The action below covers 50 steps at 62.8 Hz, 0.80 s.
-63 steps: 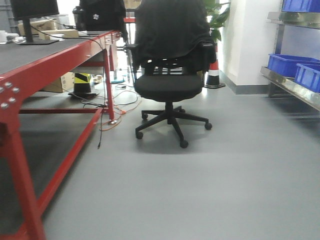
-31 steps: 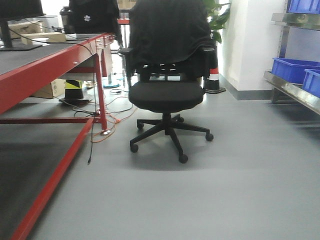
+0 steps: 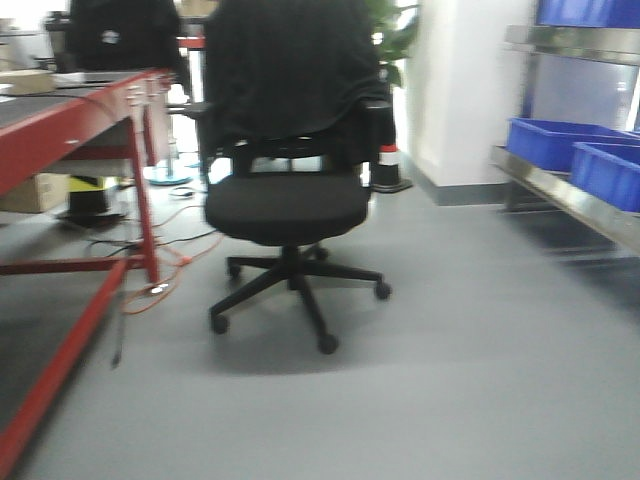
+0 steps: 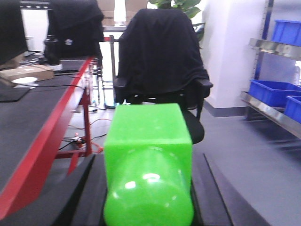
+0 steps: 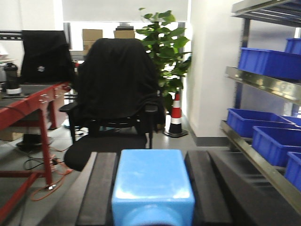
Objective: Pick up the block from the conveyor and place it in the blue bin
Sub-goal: 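Drive up to the steel shelves of blue bins holding both blocks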
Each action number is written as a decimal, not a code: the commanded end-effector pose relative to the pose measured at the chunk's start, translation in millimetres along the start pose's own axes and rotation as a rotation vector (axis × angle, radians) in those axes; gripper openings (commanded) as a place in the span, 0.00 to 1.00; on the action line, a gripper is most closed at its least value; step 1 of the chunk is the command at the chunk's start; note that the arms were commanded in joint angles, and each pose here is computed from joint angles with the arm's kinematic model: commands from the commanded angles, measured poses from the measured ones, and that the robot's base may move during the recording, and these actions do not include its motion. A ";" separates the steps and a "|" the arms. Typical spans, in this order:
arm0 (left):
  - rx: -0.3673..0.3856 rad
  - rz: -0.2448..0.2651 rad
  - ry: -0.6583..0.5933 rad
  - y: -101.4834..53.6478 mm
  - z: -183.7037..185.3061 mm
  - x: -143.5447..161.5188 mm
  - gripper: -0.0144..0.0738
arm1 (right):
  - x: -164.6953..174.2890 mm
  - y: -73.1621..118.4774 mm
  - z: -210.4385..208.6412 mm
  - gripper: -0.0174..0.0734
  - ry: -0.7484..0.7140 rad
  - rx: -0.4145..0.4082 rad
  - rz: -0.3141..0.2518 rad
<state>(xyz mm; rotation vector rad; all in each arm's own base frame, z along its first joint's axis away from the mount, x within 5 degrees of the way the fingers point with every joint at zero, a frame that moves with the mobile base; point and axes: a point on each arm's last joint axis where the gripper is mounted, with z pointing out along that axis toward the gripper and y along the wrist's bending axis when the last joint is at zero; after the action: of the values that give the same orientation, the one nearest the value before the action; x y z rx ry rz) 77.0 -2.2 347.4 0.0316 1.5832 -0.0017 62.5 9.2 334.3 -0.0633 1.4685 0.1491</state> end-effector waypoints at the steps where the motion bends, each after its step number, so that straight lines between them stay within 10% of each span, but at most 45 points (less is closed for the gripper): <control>1: 0.003 0.002 -0.020 -0.2 -0.6 -1.0 0.04 | -4.2 0.1 -1.0 0.01 -0.024 0.000 -0.016; 50: 0.003 0.002 -0.020 -0.2 -0.6 -1.0 0.04 | -4.2 0.1 -1.0 0.01 -0.024 0.000 -0.016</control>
<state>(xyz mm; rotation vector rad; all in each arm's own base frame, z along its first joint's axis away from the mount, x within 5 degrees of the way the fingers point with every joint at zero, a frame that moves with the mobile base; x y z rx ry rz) 77.2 -2.2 346.9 0.0316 1.5848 -0.0017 62.5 9.2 334.3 -0.0633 1.4685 0.1491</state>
